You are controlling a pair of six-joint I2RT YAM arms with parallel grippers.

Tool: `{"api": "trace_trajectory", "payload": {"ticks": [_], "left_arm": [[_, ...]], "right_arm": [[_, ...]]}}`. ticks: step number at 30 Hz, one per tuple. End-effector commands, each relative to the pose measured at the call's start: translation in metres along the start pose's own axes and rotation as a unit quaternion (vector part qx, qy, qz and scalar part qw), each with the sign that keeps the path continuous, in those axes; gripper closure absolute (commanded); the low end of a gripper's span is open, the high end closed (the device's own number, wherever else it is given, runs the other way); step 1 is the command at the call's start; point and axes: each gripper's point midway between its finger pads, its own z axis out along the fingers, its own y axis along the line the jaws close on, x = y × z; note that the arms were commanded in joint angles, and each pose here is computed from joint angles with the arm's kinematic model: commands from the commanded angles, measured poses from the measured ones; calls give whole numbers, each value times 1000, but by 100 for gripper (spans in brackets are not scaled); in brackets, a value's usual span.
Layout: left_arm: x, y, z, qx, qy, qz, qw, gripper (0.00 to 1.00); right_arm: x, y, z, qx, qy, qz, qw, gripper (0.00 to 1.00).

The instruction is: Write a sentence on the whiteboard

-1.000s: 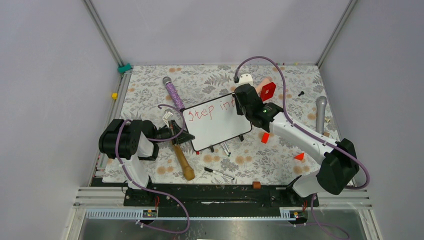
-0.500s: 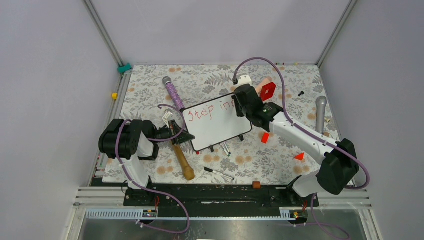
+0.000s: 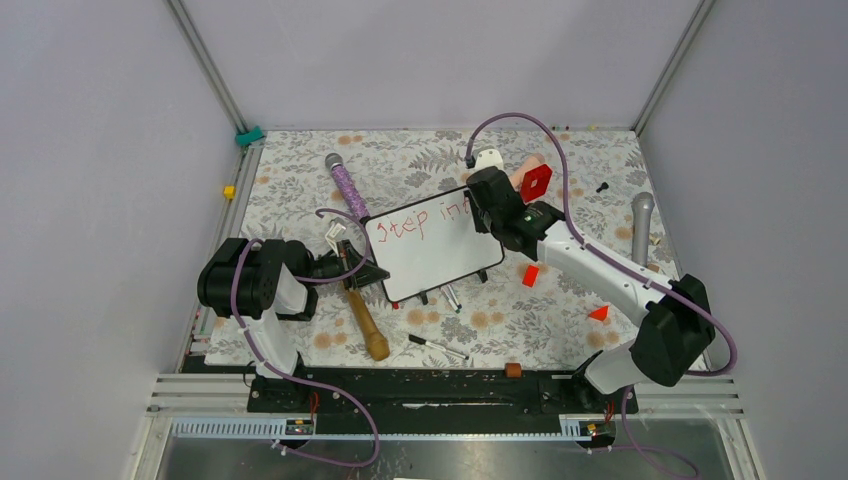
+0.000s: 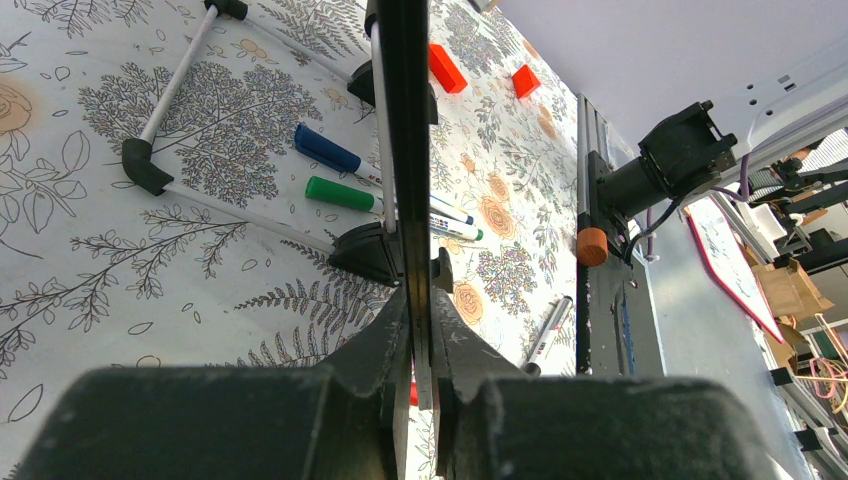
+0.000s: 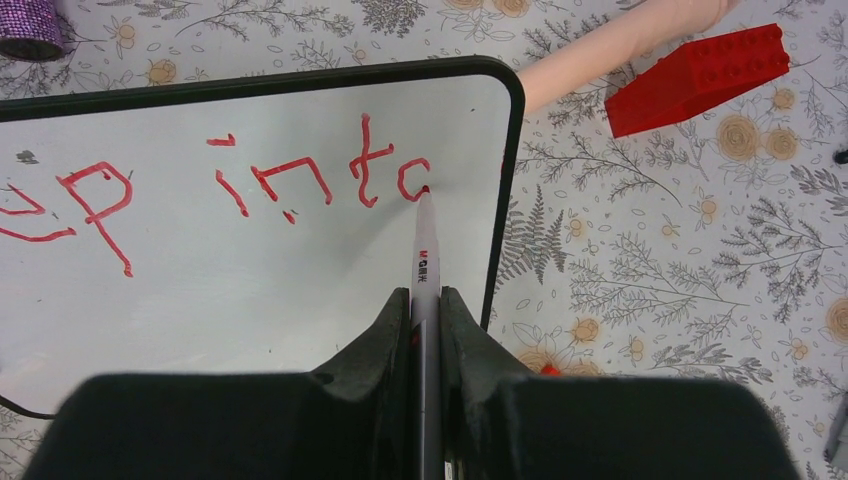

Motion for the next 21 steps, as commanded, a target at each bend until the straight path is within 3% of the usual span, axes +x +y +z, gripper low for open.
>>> {"api": "trace_trajectory", "payload": {"ticks": [1,21], "left_arm": [[1,-6,1,28,11,44,999,100],[2,-6,1,28,11,43,999,100]], "right_arm": [[-26,-9,-1,24,-32,9,999,100],[-38,1,-3,-3,-54,20,998,100]]}}
